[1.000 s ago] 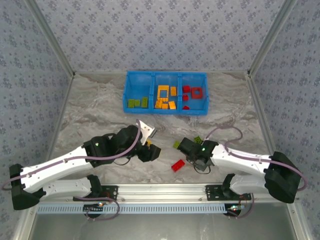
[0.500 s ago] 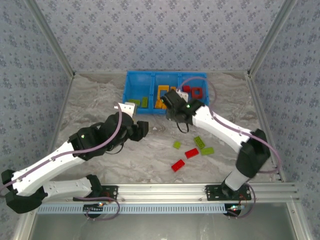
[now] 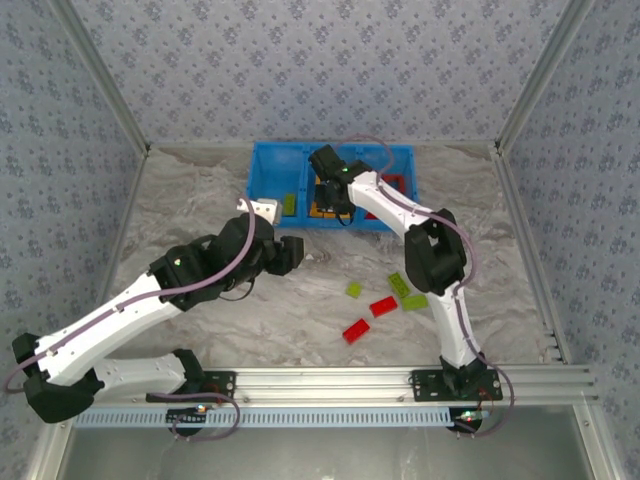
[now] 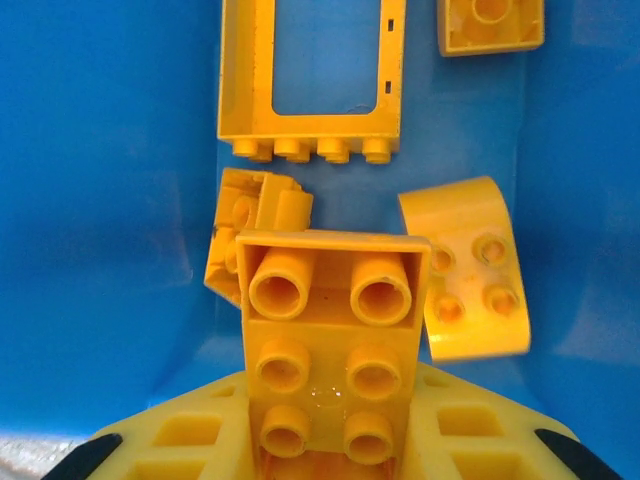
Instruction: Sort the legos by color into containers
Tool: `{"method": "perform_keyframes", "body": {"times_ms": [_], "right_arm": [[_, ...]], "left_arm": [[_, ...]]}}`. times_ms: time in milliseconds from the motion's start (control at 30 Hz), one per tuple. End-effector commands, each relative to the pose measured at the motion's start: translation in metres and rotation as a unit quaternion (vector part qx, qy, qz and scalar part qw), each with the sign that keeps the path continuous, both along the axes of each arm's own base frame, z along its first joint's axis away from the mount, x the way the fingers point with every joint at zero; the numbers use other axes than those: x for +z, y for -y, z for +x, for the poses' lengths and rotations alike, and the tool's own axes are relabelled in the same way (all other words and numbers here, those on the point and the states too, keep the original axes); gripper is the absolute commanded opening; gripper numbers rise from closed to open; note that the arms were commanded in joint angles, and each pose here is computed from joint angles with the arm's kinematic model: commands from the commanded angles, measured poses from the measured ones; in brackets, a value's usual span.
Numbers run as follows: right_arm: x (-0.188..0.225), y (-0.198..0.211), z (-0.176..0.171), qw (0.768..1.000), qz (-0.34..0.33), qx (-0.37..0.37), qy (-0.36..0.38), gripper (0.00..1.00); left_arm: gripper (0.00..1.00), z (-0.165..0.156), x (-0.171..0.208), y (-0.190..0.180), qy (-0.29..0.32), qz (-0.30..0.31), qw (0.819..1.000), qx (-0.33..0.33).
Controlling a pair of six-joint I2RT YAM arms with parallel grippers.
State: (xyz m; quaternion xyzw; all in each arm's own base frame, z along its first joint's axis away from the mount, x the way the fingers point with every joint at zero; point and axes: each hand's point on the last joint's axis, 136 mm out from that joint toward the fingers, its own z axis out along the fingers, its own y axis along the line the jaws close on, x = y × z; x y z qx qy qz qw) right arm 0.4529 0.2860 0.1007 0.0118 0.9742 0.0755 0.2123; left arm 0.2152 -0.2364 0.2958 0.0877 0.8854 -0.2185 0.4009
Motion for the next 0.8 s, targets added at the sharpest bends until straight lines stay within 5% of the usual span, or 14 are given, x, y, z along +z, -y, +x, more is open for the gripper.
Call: {"method": "perform_keyframes", "body": {"times_ms": [0,133,333,600,767], "right_arm": [[-0.007,-0.001,0.004,1.0,-0.002,0.012,-0.019,0.31],[-0.024,0.002,0.009,0.999,-0.011,0.0,-0.036,0.34],[-0.014,0.008,0.011,0.999,-0.022,-0.008,-0.025,0.51],[0.079,0.017,0.0,0.998,-0.012,-0.008,0.066,0.55],[0.148,0.054,-0.038,0.988,-0.004,-0.034,0.147,0.53]], "left_arm": [[0.62,0.003,0.02,0.01,0.012,-0.028,0.999,-0.011],[0.62,0.003,0.02,0.012,0.01,-0.03,0.999,-0.013],[0.62,0.002,0.019,0.016,0.004,-0.033,0.999,-0.021],[0.62,0.0,0.001,0.033,-0.022,-0.018,0.998,-0.05],[0.64,0.001,-0.036,0.057,-0.064,0.004,0.995,-0.075]]}}
